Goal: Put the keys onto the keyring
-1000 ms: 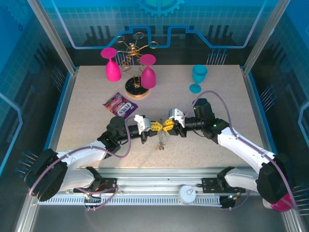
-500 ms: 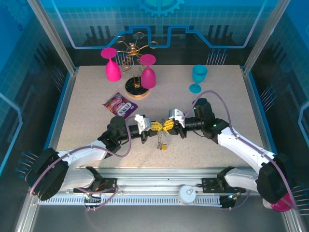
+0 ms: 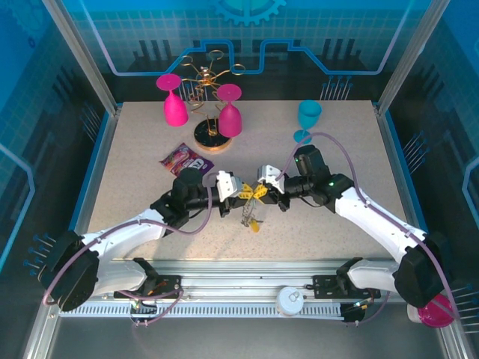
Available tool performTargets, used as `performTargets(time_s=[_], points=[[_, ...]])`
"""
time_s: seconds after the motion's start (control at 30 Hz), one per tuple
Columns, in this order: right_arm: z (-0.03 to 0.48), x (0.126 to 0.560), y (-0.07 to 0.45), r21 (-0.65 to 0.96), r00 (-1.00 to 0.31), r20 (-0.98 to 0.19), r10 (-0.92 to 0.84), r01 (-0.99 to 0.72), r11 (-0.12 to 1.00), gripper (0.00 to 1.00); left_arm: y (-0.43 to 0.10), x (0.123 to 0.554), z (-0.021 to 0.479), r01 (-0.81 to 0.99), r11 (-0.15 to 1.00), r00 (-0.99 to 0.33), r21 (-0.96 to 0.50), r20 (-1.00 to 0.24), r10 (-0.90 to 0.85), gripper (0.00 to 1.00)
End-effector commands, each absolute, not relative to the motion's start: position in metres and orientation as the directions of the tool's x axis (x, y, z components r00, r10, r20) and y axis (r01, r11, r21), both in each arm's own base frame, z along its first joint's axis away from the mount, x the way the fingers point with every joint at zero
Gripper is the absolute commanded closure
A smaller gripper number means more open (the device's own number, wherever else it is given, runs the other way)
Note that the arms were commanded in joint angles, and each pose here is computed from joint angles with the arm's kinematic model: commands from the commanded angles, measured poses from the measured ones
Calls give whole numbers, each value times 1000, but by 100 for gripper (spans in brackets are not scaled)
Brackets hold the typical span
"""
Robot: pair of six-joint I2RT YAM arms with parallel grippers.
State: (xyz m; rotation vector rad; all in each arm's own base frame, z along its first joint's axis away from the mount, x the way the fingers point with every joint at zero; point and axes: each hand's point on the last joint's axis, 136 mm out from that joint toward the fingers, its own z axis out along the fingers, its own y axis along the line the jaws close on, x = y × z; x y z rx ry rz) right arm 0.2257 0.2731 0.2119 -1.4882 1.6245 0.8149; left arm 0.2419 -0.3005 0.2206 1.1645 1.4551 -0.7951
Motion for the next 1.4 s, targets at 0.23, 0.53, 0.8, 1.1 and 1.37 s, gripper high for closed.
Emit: performTargets(time_s=[0.23, 0.53, 0.8, 1.1, 1.37], points=[[229, 211, 289, -114, 105, -800, -590, -993, -23, 100, -289, 241, 191, 951, 279, -9, 133, -890, 455, 88], [244, 227, 279, -81, 11, -864, -504, -990, 118, 71, -288, 237, 212, 936, 300, 69, 185, -930, 360, 100], [217, 220, 272, 55, -118, -912, -394, -984, 167, 64, -288, 229, 235, 927, 337, 113, 166, -979, 172, 100], [210, 222, 277, 84, -141, -919, -368, -983, 165, 64, -290, 222, 241, 940, 309, 108, 141, -987, 121, 100], [212, 225, 278, 73, -128, -920, -370, -984, 160, 76, -291, 218, 243, 948, 290, 104, 128, -990, 96, 100]])
